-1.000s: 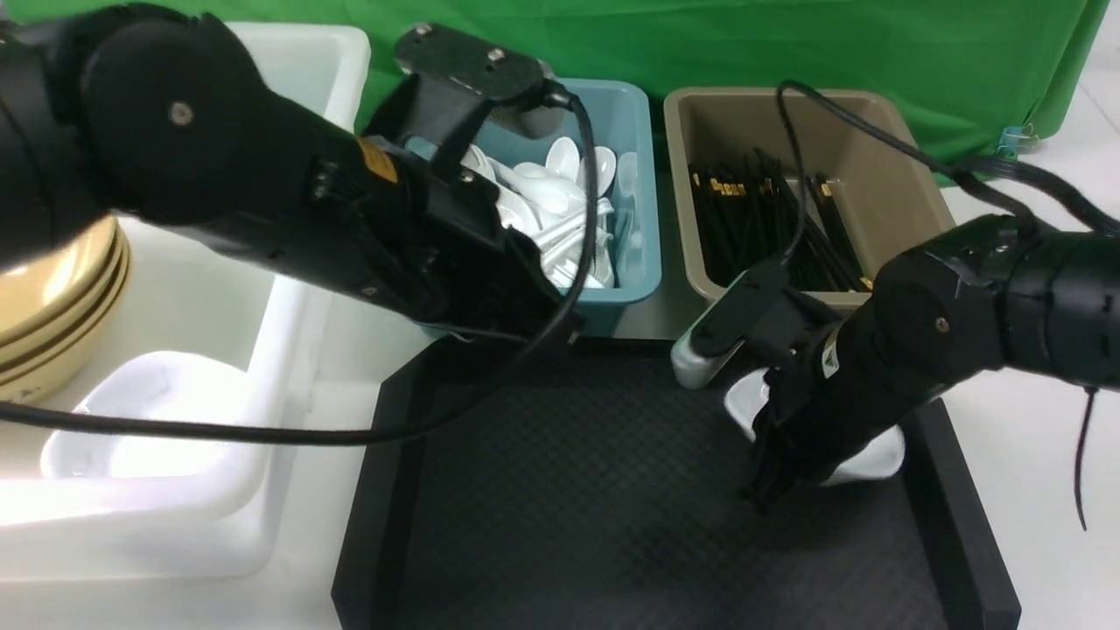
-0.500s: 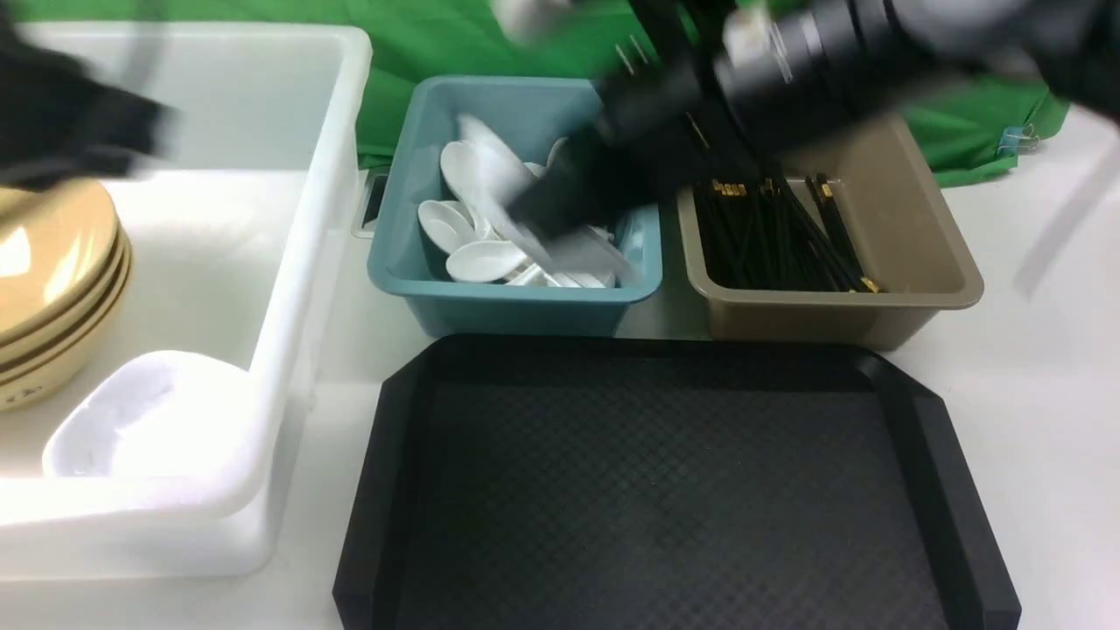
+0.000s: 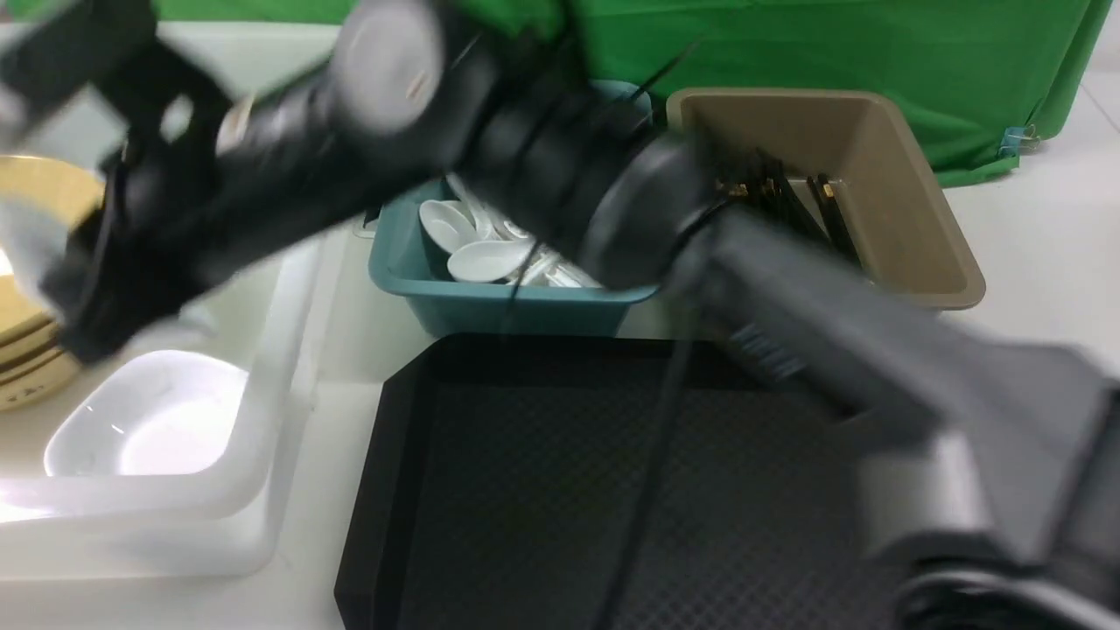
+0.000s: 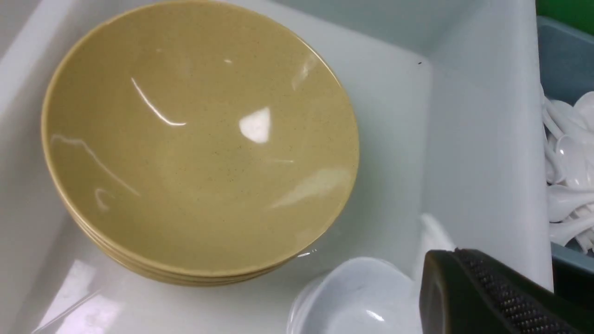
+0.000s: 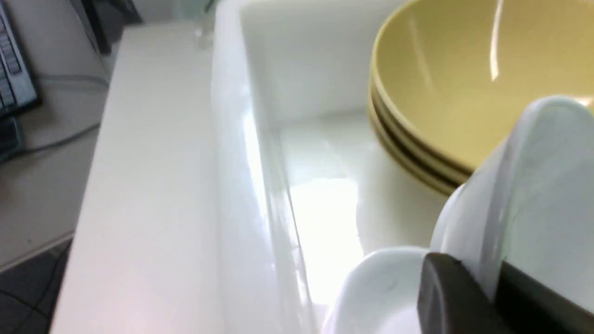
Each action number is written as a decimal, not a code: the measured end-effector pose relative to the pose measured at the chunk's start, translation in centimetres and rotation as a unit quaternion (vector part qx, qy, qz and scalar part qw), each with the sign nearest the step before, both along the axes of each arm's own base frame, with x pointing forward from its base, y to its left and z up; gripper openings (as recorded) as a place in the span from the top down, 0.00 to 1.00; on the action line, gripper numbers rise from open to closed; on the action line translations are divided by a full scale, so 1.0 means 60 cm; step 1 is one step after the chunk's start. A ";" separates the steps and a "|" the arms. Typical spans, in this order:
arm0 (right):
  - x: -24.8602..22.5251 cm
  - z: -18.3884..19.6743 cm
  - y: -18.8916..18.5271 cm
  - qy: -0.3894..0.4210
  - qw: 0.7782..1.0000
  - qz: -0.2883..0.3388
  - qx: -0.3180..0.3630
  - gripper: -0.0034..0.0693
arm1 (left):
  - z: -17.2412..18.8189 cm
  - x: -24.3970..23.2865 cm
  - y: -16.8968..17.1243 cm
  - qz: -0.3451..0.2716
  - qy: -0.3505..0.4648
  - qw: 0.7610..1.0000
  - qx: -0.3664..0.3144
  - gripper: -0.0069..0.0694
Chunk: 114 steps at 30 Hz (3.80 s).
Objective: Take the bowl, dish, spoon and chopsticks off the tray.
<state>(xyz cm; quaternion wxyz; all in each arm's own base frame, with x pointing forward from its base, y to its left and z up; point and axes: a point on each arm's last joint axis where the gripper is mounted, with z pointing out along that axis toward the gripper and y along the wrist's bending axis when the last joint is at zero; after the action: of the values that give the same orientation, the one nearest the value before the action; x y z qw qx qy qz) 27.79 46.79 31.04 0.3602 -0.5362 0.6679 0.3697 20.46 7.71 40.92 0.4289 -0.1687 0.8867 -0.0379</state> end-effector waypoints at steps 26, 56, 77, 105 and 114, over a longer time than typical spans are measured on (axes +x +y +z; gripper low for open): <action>0.005 -0.019 -0.028 0.020 0.989 -0.043 -0.139 0.57 | -0.022 -0.016 -0.025 -0.048 0.092 0.994 -0.046 0.91; -0.331 0.104 -0.725 -0.267 0.814 -0.473 0.206 0.95 | -0.092 -0.165 -0.211 -0.378 0.046 0.923 0.058 0.91; -0.355 0.031 -0.734 -0.312 0.785 -0.460 0.274 0.79 | -0.120 -0.297 -0.164 -0.270 -0.325 0.905 0.039 0.91; -0.355 0.032 -0.734 -0.314 0.785 -0.459 0.274 0.69 | -0.345 -0.247 -0.127 -0.095 -0.298 0.933 0.181 0.91; -0.355 0.032 -0.734 -0.314 0.785 -0.459 0.274 0.66 | -0.364 -0.248 -0.128 -0.098 -0.253 0.950 0.155 0.91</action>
<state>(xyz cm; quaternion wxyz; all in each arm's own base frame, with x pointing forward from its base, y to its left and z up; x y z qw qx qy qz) 6.47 2.78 32.93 0.8088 -0.1313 0.5558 0.1400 5.60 0.05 19.06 0.6542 0.0032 0.7561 0.0166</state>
